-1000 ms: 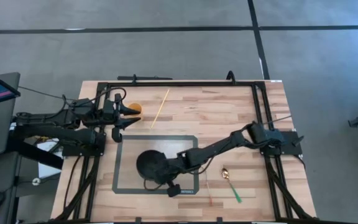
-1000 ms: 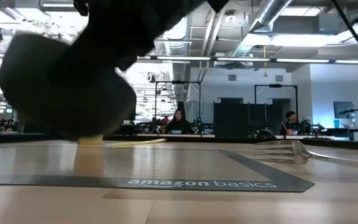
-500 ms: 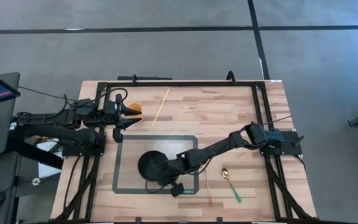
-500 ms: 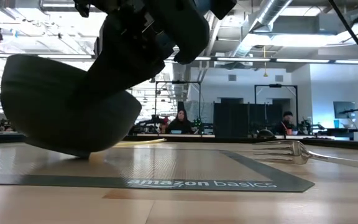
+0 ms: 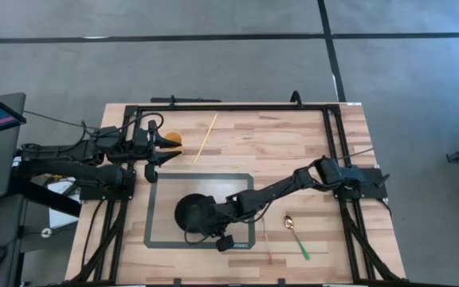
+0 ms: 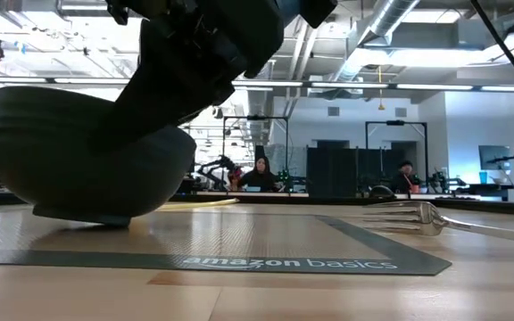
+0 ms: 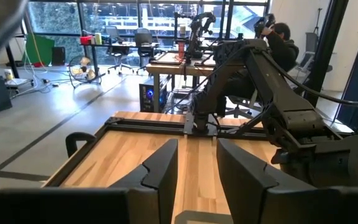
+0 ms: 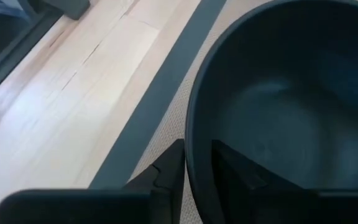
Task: Pick & Place Utensil
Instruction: Put the black bowl in the center of the silicone mat
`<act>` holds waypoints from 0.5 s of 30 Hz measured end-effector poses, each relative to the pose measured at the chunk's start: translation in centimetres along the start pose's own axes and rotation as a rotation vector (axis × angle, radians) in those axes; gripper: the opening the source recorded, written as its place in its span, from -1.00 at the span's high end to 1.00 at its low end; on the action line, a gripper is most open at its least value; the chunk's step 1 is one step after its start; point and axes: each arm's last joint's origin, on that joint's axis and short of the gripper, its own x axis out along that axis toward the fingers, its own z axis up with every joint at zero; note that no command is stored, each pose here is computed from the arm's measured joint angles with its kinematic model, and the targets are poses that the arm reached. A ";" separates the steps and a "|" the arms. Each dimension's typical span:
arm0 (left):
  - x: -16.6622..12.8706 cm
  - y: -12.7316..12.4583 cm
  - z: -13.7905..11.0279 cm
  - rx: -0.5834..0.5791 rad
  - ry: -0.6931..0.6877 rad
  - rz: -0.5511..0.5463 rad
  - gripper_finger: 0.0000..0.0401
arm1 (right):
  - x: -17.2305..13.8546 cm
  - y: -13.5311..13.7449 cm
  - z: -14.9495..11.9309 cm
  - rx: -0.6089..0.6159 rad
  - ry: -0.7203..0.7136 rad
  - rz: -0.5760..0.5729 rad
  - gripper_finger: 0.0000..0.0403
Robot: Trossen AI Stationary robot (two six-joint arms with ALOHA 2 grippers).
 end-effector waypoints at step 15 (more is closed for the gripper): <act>0.0 0.0 0.0 0.000 0.000 0.000 0.44 | -1.6 -0.9 2.7 0.000 -0.067 -0.014 0.33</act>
